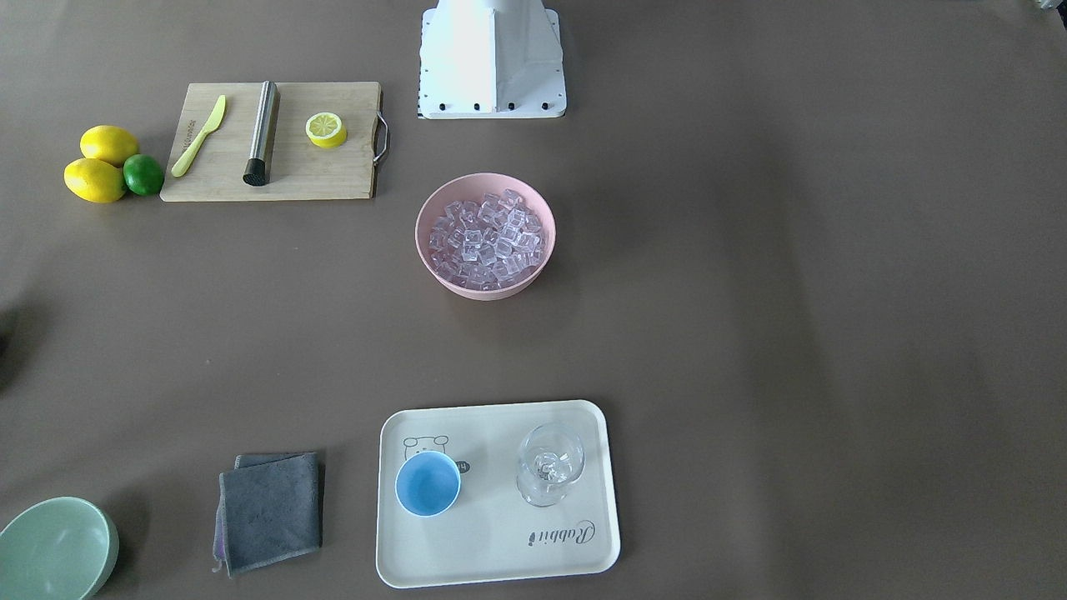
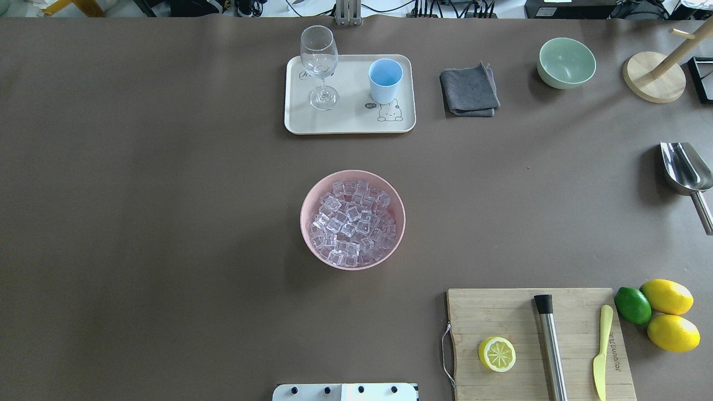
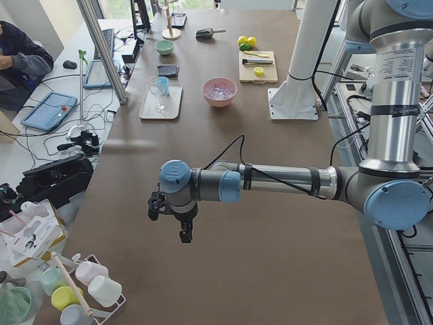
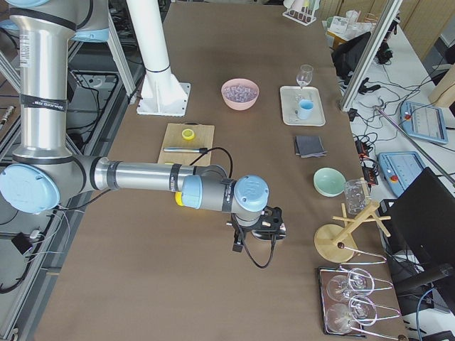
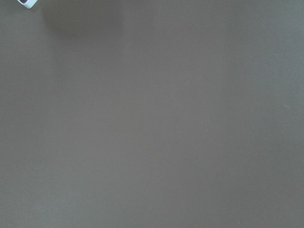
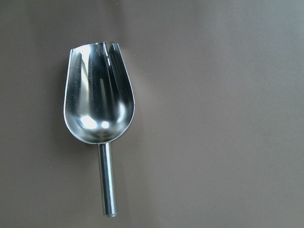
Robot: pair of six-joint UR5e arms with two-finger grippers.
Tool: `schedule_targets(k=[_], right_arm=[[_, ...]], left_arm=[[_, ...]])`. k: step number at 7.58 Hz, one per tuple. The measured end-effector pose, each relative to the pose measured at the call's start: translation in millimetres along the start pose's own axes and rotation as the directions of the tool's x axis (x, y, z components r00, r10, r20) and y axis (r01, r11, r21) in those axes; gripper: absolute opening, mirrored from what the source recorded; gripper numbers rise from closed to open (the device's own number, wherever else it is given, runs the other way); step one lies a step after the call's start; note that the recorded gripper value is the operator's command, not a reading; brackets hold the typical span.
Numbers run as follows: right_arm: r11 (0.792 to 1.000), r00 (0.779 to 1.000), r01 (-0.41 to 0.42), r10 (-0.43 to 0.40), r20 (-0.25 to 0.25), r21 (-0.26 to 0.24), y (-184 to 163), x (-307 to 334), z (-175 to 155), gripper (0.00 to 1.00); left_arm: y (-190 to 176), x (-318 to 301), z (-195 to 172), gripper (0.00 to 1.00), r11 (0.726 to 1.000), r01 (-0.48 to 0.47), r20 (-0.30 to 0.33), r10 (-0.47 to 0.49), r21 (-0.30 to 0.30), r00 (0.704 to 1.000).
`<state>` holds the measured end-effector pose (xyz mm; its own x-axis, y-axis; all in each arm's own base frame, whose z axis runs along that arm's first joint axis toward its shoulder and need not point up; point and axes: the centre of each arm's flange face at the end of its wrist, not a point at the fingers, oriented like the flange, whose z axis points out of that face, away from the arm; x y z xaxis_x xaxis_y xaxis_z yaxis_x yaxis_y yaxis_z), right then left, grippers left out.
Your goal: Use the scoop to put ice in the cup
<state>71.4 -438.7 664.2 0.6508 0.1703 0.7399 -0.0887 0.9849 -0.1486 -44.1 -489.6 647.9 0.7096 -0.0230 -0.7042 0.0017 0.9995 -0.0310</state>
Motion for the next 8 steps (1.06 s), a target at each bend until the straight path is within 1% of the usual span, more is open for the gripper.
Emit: schedule_targets(k=[3,4,6,7,8], right_arm=[[1.000,1.000,0.020,-0.020,0.004,0.023,2.9,-10.8,-9.9,1.00],[0.999,0.999,0.035,-0.035,0.006,0.012,2.7,-19.1,-5.1,1.00],[0.998,0.998,0.056,-0.057,-0.005,-0.037,11.6,-28.0,19.0,1.00],[0.997,0.998,0.056,-0.057,-0.020,-0.049,17.8,-32.5,33.3,1.00],[0.998,0.998,0.049,-0.052,-0.043,-0.049,24.0,-39.7,49.4,1.00]], left_arm=[[-3.5,5.7,-3.0,0.98,1.000,-0.011,-0.003,0.011,0.007,1.000],[-4.2,7.1,-3.1,0.98,1.000,-0.014,-0.003,0.014,0.007,1.000],[-4.8,8.8,-3.3,0.98,1.000,-0.018,-0.003,0.018,0.008,1.000],[-4.9,9.3,-3.4,0.98,1.000,-0.019,-0.004,0.019,0.008,1.000],[-5.0,9.5,-3.5,0.98,1.000,-0.020,-0.004,0.020,0.008,1.000]])
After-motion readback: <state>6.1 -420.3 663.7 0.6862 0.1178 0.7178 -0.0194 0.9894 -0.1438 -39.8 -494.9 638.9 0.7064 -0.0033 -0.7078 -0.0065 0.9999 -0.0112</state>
